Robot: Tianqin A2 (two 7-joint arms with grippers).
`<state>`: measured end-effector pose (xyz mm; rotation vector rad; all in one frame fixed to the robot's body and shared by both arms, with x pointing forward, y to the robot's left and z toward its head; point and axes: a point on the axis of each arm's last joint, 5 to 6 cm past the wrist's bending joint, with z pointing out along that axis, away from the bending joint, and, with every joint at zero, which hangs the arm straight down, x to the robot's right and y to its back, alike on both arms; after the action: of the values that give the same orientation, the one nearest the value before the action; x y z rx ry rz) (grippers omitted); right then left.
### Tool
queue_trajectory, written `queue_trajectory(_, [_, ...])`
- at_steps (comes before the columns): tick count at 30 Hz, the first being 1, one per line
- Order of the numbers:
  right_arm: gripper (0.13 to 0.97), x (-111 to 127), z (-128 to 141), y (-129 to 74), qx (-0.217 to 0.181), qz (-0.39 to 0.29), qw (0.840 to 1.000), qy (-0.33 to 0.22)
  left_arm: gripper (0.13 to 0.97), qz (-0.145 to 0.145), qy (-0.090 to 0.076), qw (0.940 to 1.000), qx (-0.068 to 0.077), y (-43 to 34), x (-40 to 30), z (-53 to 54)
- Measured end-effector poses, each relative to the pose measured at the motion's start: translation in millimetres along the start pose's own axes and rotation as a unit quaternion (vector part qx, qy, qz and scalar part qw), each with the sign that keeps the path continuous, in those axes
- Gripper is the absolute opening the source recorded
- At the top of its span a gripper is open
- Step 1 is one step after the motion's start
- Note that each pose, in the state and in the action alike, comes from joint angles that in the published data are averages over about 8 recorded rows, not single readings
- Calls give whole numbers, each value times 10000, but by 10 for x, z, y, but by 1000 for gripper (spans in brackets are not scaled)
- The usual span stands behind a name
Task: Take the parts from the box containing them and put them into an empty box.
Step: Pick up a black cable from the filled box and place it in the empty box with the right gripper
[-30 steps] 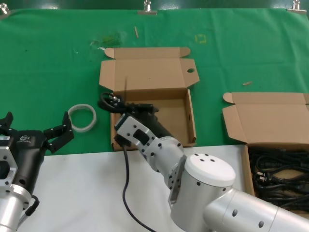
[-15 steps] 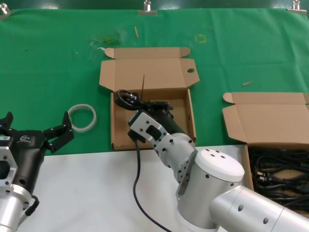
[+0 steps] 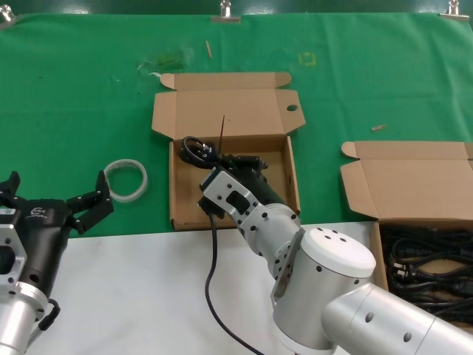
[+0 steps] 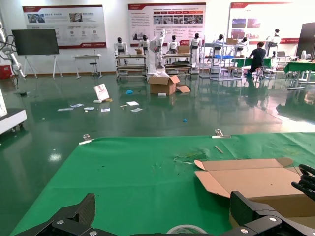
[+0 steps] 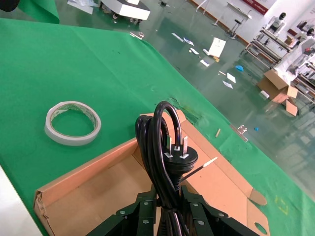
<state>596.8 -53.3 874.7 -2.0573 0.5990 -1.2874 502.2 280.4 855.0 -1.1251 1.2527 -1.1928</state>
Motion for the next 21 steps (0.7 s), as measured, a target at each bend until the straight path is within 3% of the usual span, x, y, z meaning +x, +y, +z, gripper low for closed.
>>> queue_trajectory(17, [257,0,0,0,0,0,10000,0,966,0,0,10000,0,0,0,0])
queue_trajectory(21, [307,0,0,0,0,0,10000,0,966,0,0,10000,0,0,0,0])
